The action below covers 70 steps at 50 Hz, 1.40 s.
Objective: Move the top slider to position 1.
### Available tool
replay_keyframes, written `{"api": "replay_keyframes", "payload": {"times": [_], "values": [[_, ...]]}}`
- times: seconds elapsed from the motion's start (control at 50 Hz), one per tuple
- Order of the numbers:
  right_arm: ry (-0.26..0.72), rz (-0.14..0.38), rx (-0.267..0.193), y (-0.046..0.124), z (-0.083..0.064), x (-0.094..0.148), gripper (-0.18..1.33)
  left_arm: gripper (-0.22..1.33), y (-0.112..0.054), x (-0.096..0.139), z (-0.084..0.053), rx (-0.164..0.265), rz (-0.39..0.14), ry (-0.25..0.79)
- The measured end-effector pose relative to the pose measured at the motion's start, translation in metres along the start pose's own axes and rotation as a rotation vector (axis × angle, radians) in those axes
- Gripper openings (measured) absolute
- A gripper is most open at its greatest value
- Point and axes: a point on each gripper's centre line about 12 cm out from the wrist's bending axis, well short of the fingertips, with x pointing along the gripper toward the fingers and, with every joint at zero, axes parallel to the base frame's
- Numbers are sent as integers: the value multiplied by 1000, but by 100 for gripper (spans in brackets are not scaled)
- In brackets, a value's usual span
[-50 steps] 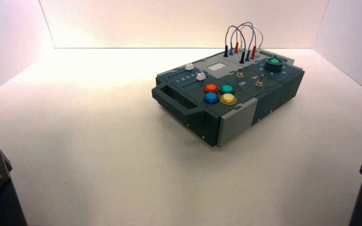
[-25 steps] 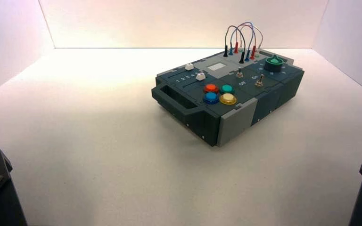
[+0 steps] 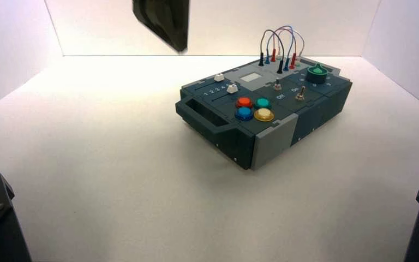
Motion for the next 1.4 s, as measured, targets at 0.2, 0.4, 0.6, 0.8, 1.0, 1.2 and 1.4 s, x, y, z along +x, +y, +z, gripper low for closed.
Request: {"api": "replay_keyframes", "payload": {"times": [0.2, 0.4, 0.6, 0.8, 1.0, 1.2, 1.4], "values": [[-34, 3, -1, 0, 4, -10, -14, -16, -10, 20, 2, 33, -18, 120], [-35, 3, -1, 1, 4, -12, -14, -16, -16, 38, 12, 58, -23, 169], [-31, 3, -1, 1, 3, -12, -14, -16, -19, 54, 18, 76, -27, 209], [-29, 3, -2, 0, 3, -12, -14, -16, -17, 69, 16, 100, -18, 258], [-27, 2, -2, 0, 3, -12, -14, -16, -14, 84, 18, 126, -5, 291], [-28, 2, -4, 0, 3, -12, -14, -16, -11, 97, 24, 151, 9, 313], [-29, 2, -5, 0, 3, -12, -14, -16, -6, 101, 29, 189, 43, 319]]}}
